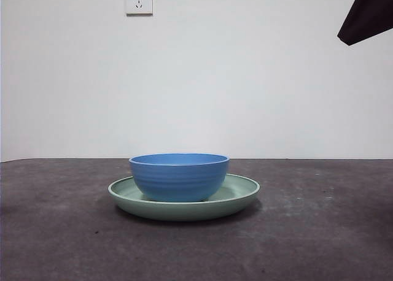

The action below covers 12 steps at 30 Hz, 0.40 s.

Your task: Pick up the blue bowl, put it on the green plate, put it on desk

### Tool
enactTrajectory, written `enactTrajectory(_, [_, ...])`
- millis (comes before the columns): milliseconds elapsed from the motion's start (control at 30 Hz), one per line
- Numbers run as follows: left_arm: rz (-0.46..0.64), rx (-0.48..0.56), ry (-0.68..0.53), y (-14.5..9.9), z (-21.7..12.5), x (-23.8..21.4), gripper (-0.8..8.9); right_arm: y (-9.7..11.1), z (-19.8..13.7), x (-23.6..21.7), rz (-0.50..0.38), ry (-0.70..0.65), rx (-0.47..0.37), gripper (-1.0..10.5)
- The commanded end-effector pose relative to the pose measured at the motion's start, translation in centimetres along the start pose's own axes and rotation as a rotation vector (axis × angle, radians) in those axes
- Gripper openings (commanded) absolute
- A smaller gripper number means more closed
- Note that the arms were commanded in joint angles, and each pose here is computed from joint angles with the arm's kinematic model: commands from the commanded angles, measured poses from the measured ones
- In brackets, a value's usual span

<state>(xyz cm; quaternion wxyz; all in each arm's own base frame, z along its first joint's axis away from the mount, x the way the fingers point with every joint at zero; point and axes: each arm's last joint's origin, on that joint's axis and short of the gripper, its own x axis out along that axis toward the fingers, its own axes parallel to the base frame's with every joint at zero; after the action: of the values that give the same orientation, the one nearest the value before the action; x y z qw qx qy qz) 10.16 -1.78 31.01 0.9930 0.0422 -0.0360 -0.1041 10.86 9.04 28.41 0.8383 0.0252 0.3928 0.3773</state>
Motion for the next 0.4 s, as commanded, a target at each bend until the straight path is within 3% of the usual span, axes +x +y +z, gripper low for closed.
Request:
enactTrajectory(33, [0.041,0.022,0.004,0.1,-2.3,-0.2,0.14,0.2,0.2,0.0,0.009,-0.009,-0.017,0.1])
enactTrajectory(400, [0.067,0.019,0.096,-0.4,-11.5,-1.1,0.14,0.2,0.2,0.0,0.009,-0.009,-0.017,0.1])
